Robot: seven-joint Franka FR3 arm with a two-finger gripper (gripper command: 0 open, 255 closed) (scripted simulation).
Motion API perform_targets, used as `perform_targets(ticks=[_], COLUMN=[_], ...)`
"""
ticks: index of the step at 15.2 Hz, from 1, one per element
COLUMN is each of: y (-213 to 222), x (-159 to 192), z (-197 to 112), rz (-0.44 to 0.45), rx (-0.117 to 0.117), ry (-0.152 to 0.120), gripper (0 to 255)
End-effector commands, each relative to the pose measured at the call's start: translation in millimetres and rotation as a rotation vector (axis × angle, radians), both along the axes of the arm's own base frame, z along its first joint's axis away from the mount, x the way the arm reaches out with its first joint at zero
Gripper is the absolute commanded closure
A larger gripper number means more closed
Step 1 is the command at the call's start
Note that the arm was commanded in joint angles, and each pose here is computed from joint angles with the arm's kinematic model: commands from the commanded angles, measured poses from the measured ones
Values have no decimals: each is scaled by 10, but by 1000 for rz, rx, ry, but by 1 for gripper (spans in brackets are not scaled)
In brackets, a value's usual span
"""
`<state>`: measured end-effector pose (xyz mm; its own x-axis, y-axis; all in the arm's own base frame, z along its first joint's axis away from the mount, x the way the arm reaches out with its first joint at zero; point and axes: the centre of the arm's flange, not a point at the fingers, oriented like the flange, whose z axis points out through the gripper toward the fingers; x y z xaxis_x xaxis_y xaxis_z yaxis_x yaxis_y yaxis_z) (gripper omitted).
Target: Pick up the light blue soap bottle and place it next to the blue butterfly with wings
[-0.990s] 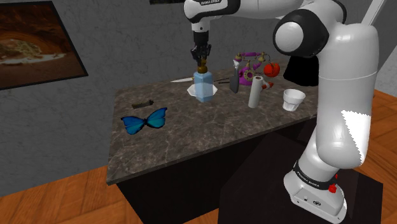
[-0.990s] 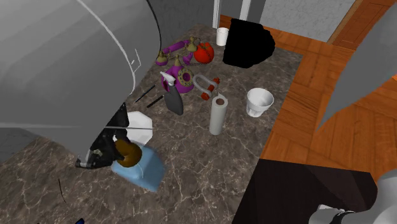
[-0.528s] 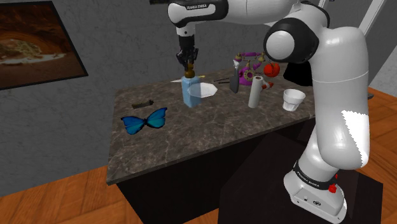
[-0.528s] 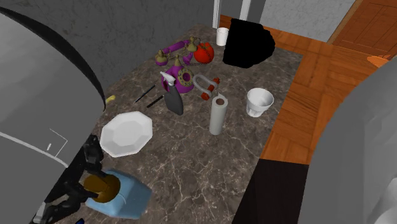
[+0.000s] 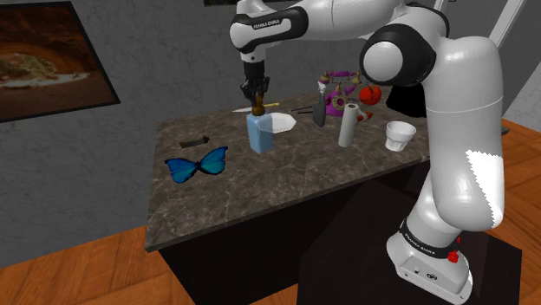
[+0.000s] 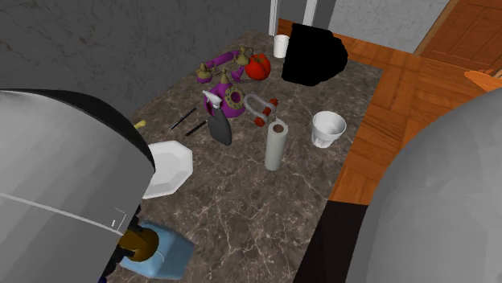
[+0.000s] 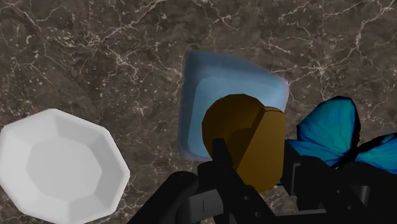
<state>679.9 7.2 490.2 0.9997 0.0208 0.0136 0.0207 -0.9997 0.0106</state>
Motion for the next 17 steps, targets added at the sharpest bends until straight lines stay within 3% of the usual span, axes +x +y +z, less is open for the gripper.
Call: perform_targets(ticks=[1, 7, 15, 16, 17], y=[6, 6, 6, 6, 6], x=[10, 10, 10, 10, 9], z=[-100, -426, -426, -425, -425], rz=[0, 0, 0, 0, 0], rx=[0, 0, 0, 0, 0], ry=[-1, -1, -1, -1, -1], gripper=[255, 255, 255, 0, 0])
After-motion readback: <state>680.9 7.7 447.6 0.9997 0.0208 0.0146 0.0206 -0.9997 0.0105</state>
